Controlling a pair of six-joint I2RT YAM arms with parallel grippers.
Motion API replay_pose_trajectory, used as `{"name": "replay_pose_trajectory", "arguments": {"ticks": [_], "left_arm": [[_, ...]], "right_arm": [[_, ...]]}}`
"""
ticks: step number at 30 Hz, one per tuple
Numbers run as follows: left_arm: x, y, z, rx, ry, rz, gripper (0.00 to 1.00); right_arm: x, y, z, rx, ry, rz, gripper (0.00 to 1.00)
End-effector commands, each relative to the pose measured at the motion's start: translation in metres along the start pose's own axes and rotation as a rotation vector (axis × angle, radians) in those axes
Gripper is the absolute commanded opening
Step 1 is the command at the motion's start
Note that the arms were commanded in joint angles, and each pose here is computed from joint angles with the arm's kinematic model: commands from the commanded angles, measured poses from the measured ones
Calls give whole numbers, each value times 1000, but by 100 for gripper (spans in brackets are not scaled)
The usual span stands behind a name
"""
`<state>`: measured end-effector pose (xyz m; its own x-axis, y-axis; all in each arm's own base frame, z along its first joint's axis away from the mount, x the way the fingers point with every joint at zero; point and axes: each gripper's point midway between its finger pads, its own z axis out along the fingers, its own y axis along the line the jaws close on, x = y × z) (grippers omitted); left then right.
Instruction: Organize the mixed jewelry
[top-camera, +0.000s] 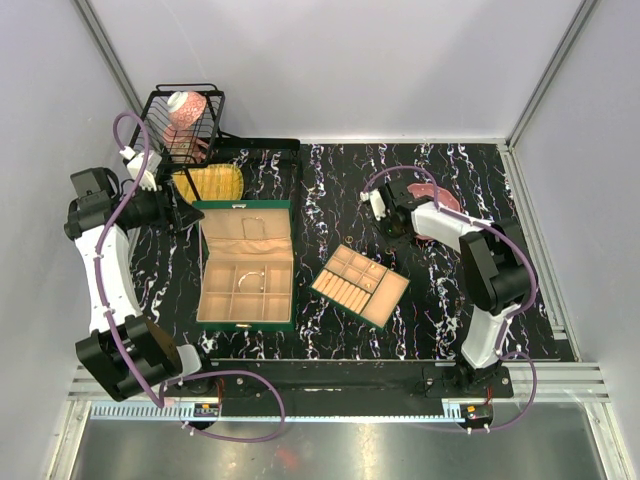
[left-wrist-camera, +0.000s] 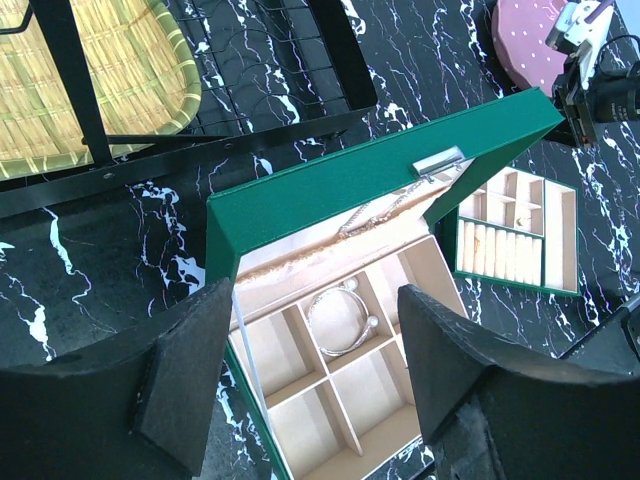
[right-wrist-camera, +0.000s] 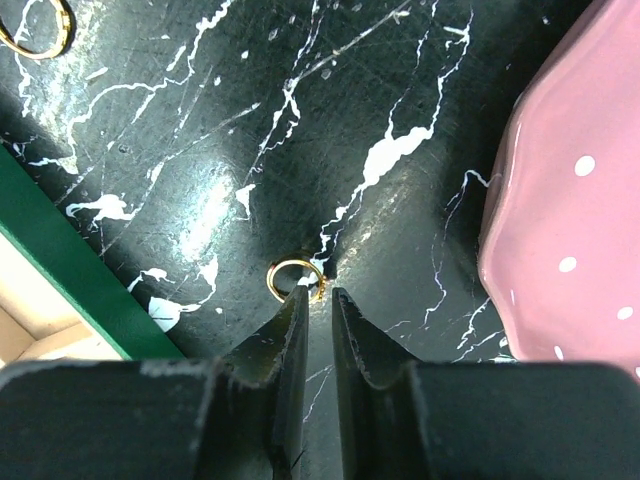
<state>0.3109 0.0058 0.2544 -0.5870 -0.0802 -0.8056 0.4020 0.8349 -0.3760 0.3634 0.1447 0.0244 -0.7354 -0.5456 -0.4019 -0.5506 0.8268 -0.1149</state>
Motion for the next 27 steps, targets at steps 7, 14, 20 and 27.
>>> {"name": "replay_pose_trajectory", "arguments": {"ticks": [7, 14, 20, 27], "left_arm": [[-9, -3, -3, -3, -36, 72, 70], [-8, -3, -3, -4, -35, 75, 70], [-8, -3, -4, -3, -38, 77, 70], [-8, -6, -6, -9, -39, 94, 70]], "right_arm": [[-15, -3, 2, -11, -30, 24, 21], [-14, -1, 7, -17, -20, 21, 20], [-13, -1, 10, -20, -14, 21, 17], [-10, -1, 10, -17, -7, 22, 6]]}}
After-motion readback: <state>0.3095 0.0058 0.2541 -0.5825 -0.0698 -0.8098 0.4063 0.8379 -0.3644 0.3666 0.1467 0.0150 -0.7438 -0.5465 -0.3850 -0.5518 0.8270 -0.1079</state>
